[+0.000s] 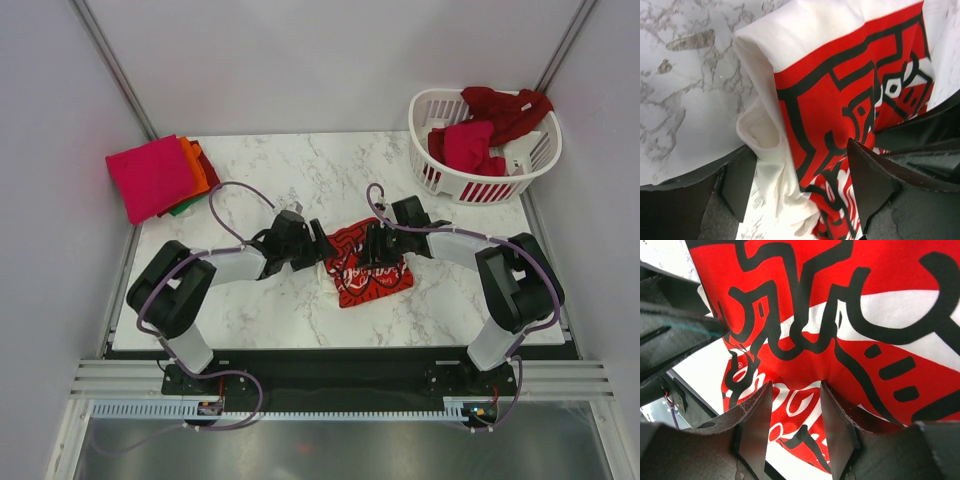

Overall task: Fold and stack the t-shirts
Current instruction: Neatly place the folded tshirt to the corner

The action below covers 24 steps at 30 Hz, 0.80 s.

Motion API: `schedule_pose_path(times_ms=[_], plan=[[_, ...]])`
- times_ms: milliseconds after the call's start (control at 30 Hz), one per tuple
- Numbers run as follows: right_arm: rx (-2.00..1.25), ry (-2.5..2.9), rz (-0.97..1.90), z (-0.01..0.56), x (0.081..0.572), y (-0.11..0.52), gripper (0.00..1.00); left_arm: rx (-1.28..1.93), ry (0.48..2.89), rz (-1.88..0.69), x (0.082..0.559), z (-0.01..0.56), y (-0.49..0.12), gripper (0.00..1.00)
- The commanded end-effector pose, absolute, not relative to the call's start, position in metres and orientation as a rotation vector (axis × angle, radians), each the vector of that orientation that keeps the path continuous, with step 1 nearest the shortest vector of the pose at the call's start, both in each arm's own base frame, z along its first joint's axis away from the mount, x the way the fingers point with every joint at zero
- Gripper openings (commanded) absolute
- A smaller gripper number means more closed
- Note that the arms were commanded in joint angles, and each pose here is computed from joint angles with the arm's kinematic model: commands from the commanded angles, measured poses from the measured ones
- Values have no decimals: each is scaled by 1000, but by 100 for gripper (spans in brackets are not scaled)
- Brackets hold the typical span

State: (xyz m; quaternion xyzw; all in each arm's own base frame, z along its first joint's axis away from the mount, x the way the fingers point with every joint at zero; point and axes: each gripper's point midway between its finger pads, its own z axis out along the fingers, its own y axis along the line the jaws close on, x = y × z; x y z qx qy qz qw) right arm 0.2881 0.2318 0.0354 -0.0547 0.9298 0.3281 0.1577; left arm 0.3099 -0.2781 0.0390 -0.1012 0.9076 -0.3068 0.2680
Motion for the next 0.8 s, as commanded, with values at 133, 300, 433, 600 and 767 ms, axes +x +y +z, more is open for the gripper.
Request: schedule_pose_path(times_ms=[133, 300, 433, 600, 767], plan=[[-138, 2821, 797, -8, 257, 209, 52, -416, 2476, -748, 324, 7, -276, 54], [-145, 2812, 828, -5, 257, 212, 52, -339, 2433, -771, 342, 22, -289, 2], [-102, 2776, 783, 15, 263, 208, 53, -254, 2403, -742, 357, 44, -287, 2], [-67, 2614, 667, 81, 276, 198, 60, -187, 2438, -734, 391, 70, -260, 2], [-84, 2488, 607, 147, 277, 183, 66, -142, 2469, -716, 403, 89, -222, 2]])
